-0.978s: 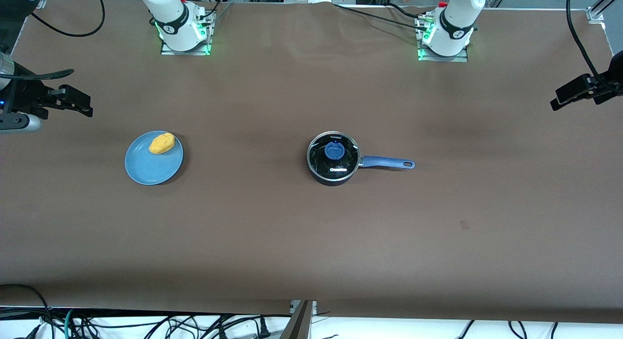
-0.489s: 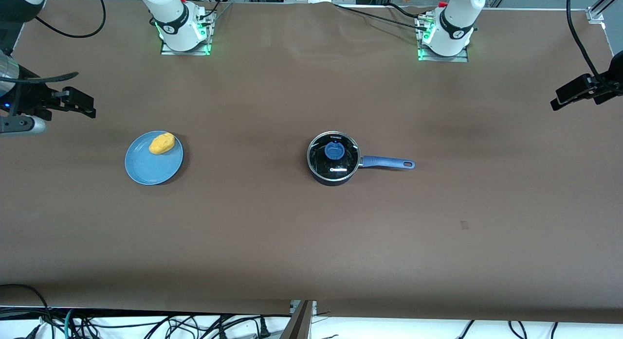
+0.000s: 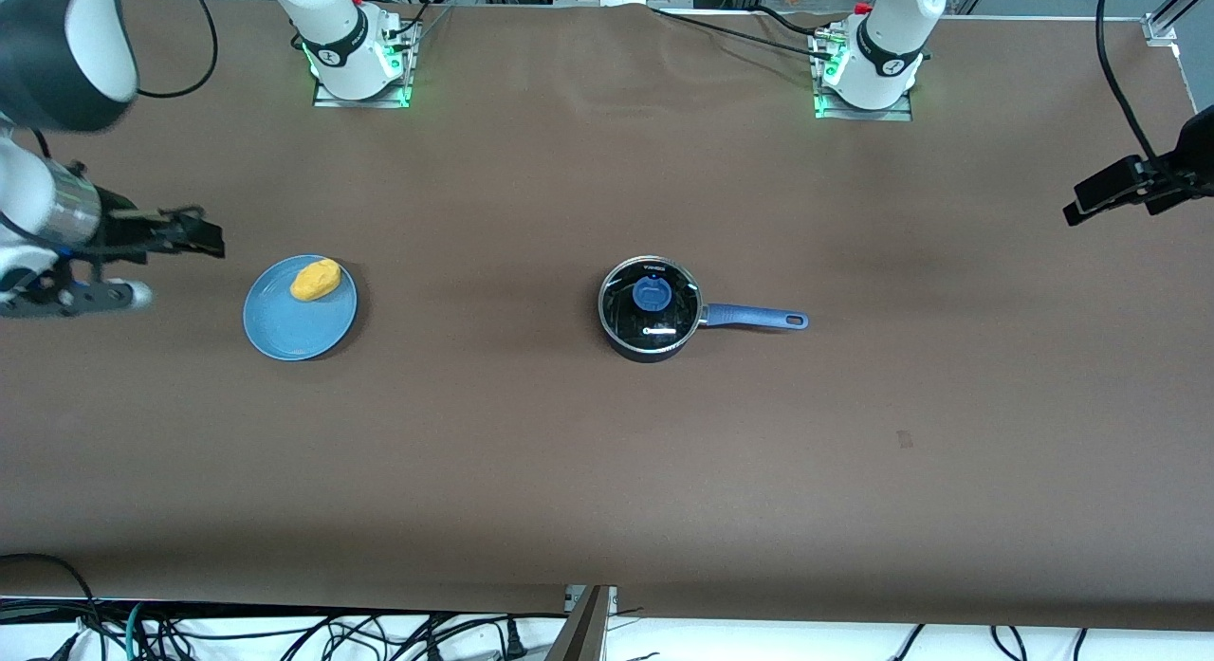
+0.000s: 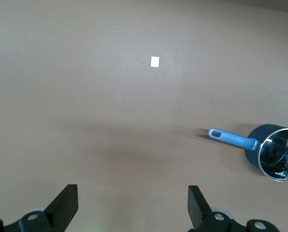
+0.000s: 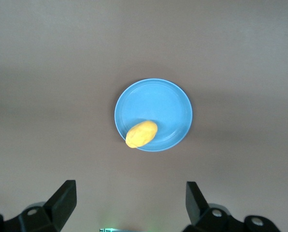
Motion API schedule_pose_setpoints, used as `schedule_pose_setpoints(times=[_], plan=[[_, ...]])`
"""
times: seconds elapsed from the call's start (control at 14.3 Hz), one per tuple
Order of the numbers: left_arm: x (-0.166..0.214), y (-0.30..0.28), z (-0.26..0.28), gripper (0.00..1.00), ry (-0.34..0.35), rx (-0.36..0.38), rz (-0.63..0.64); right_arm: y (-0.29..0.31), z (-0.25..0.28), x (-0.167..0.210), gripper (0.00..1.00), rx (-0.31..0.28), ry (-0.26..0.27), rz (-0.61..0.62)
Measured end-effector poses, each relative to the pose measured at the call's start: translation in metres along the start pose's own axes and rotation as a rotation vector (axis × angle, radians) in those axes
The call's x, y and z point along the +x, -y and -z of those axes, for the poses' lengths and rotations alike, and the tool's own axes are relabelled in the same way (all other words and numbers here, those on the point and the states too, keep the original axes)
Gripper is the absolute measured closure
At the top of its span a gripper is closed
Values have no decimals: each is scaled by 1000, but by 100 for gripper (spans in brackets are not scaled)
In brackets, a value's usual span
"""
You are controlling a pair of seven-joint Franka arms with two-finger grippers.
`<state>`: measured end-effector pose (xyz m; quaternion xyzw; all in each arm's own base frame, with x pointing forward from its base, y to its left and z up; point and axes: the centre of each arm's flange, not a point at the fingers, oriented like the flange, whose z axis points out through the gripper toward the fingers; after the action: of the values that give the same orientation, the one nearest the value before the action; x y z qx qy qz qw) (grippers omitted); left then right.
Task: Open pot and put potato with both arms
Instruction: 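Reach the right gripper to the potato while the left gripper reaches the lid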
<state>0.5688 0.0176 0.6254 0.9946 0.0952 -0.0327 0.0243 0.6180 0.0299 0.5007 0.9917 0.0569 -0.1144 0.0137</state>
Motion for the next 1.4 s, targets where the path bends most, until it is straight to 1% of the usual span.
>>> schedule_pose_setpoints(times=[0.21, 0.35, 0.42, 0.56, 0.63, 0.84, 0.98, 1.19, 1.4], plan=[[12, -14, -16, 0, 0, -2, 4, 9, -46, 27, 0, 3, 55, 18], [14, -36, -26, 0, 11, 0, 24, 19, -69, 39, 0, -1, 84, 41], [14, -52, -33, 0, 19, 2, 28, 26, -79, 42, 0, -14, 101, 58], [17, -92, -50, 0, 13, -8, 31, 42, -98, 44, 0, -59, 131, 91], [18, -112, -60, 0, 10, -21, 37, 48, -107, 43, 0, -69, 141, 103], [21, -167, -96, 0, 18, -39, 17, 52, -130, 40, 0, -74, 167, 100], [16, -209, -120, 0, 18, -45, 18, 45, -143, 37, 0, -79, 188, 30], [-6, -276, -155, 0, 31, -38, 32, 40, -163, 31, 0, -95, 215, -132], [-29, -328, -190, 0, 45, -26, 27, 41, -192, 25, 0, -98, 217, -264]])
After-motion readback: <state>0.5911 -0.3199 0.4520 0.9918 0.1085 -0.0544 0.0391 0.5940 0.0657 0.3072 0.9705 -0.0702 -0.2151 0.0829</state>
